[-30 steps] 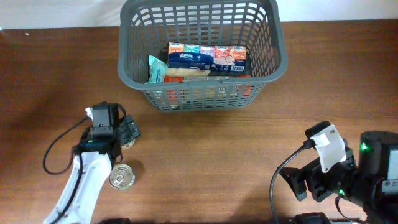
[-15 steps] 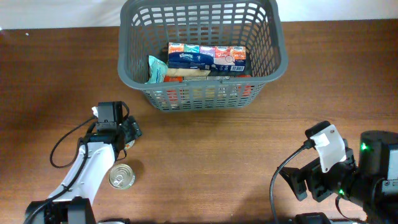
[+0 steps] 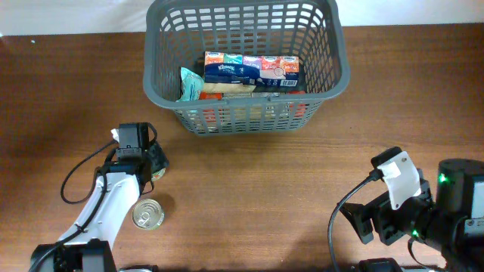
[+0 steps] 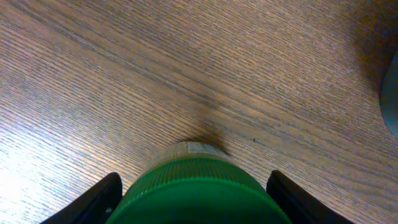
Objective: Pack container
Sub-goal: 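Move the left gripper to the green-lidded jar and grasp it, then carry the green jar over the basket and drop it in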
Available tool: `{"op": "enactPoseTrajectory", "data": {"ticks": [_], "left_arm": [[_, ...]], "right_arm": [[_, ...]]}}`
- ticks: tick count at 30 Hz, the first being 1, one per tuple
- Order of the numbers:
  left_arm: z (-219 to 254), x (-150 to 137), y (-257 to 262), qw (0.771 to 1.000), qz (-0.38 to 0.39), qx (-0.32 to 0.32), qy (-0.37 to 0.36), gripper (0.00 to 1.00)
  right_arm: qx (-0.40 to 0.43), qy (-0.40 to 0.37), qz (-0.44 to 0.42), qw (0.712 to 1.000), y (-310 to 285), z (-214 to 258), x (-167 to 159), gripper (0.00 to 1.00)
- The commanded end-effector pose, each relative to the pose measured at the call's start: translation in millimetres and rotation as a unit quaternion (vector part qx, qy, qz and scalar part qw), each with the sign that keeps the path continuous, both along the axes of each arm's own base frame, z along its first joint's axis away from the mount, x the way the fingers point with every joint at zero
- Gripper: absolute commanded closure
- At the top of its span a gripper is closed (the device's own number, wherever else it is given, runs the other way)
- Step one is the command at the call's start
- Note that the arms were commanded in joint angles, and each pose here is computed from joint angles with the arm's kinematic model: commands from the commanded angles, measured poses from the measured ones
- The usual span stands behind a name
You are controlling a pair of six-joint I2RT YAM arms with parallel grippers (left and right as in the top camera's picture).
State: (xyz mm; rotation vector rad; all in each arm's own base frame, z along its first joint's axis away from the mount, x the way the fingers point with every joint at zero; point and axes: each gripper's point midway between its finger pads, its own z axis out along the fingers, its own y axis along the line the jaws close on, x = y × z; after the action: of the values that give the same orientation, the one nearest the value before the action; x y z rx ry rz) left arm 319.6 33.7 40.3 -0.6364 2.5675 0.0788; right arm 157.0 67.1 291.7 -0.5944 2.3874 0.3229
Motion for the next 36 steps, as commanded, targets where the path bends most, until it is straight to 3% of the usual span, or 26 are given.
{"op": "enactPoseTrajectory", "data": {"ticks": [1, 8, 19, 24, 36], "left_arm": [[-3, -1, 1, 1.0, 0.002, -0.003, 0.0, 0.63], [19, 9, 9, 0.999, 0.009, 0.021, -0.031, 0.63], [91, 14, 43, 0.991, 0.039, 0.051, -0.117, 0.65], [176, 17, 66, 0.97, 0.055, 0.082, -0.223, 0.72], [352, 29, 36, 0.905, -0.066, 0.122, -0.401, 0.75]], "right_arm": [[0.004, 0.001, -0.002, 1.0, 0, 0, 0, 0.01], [0.004, 0.001, -0.002, 1.0, 0, 0, 0, 0.01], [0.004, 0.001, -0.002, 1.0, 0, 0, 0, 0.01], [0.004, 0.001, -0.002, 1.0, 0, 0, 0, 0.01], [0.004, 0.001, -0.002, 1.0, 0, 0, 0, 0.01]]}}
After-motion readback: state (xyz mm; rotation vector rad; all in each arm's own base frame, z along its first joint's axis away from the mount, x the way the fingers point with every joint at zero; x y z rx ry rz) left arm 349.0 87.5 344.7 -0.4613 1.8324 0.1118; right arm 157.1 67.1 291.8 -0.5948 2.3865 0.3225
